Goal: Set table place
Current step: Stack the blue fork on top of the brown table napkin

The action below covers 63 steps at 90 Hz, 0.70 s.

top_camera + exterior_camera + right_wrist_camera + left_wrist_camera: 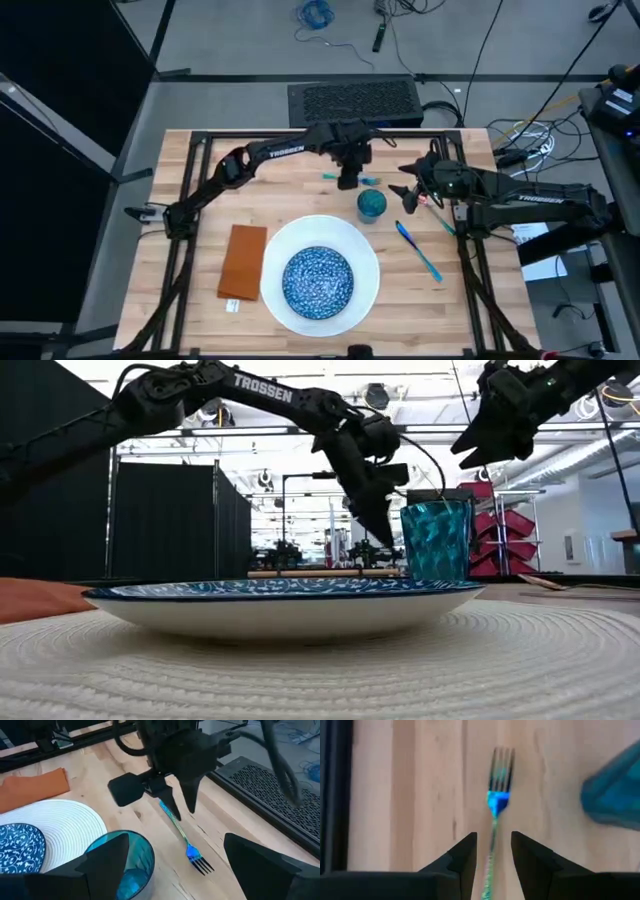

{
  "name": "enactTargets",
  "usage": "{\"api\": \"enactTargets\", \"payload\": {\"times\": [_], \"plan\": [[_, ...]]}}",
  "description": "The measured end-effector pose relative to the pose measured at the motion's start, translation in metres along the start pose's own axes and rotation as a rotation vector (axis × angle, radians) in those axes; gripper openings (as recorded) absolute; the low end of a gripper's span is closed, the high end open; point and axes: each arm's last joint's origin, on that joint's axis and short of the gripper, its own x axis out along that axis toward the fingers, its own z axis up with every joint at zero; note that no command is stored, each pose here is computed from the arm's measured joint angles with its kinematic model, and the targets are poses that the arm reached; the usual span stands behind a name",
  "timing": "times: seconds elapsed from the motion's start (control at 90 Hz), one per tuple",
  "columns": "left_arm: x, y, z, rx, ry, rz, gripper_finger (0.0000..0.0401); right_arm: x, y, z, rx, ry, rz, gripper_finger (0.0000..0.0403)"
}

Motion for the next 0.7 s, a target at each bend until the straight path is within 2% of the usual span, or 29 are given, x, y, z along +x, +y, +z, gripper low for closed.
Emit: {"api": "enactTargets", "payload": {"times": [0.4, 0.511, 0.7], "plan": [[0.006, -0.001, -0.007, 0.025, 0.069, -0.004, 0.0107, 0.0, 0.001, 0.0, 0.009, 0.006, 0.033, 0.0313], [0.005, -0.003, -0.013, 0.023, 0.138, -0.001, 0.0107, 0.0, 0.001, 0.0, 0.01, 0.005, 0.046, 0.0313], [0.005, 0.0, -0.01, 0.054, 0.139, 0.075, 0.0107, 0.0, 0.002, 0.003, 0.011, -0.025, 0.055, 0.0313]]}}
